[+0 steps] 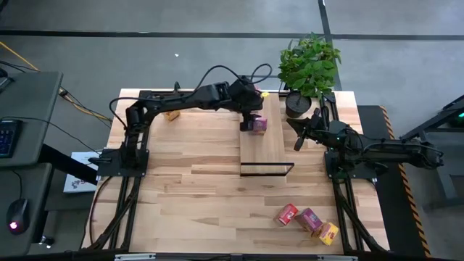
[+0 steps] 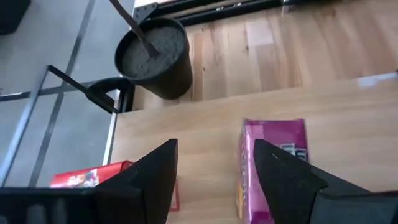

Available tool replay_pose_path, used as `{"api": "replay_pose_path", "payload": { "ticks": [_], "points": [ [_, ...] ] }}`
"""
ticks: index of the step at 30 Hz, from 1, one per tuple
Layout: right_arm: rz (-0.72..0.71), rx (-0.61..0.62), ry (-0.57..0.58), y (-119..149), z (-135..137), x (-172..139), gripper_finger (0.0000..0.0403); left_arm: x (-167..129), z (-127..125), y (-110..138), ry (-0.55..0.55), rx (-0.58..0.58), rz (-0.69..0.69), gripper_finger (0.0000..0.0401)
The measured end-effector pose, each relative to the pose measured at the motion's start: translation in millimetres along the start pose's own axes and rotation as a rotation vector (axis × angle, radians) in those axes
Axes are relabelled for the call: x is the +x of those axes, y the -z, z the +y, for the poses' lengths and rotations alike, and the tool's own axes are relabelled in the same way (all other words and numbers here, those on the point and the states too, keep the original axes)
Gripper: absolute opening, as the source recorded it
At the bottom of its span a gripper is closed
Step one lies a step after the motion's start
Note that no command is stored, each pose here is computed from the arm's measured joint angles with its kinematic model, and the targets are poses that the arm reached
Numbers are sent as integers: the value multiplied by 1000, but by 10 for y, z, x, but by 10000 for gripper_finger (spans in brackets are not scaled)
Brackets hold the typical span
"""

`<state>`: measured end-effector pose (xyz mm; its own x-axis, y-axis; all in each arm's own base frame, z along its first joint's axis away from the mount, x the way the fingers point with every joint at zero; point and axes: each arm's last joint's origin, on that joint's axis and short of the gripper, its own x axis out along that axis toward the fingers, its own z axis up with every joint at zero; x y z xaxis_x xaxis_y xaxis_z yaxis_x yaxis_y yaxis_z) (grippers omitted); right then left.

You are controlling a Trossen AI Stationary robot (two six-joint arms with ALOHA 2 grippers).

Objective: Stack cereal on shelf
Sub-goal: Adjust the purple cereal box on the shelf

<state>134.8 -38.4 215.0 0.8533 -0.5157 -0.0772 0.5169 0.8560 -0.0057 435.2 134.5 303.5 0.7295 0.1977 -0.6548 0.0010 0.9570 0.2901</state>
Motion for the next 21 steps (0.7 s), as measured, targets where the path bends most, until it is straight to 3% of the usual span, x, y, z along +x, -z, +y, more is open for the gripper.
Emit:
{"api": "replay_pose_path", "payload": {
  "ticks": [4, 7, 12, 15, 21],
  "points": [
    [0, 0, 0, 0, 0, 0, 0, -76, -18, 0, 65, -51, 0, 199],
    [4, -1, 1, 4, 0, 0, 0, -97, -33, 42, 138, -97, 24, 174],
    [27, -10, 1, 27, -1, -1, 0, -105, -123, 184, 236, -181, 10, 74],
    [44, -17, 1, 45, -1, -1, 0, -202, -201, 266, 232, -236, -47, 13],
    [57, -23, 9, 60, 2, 14, 0, -440, -506, 483, 212, -312, -260, 4]
  ]
}}
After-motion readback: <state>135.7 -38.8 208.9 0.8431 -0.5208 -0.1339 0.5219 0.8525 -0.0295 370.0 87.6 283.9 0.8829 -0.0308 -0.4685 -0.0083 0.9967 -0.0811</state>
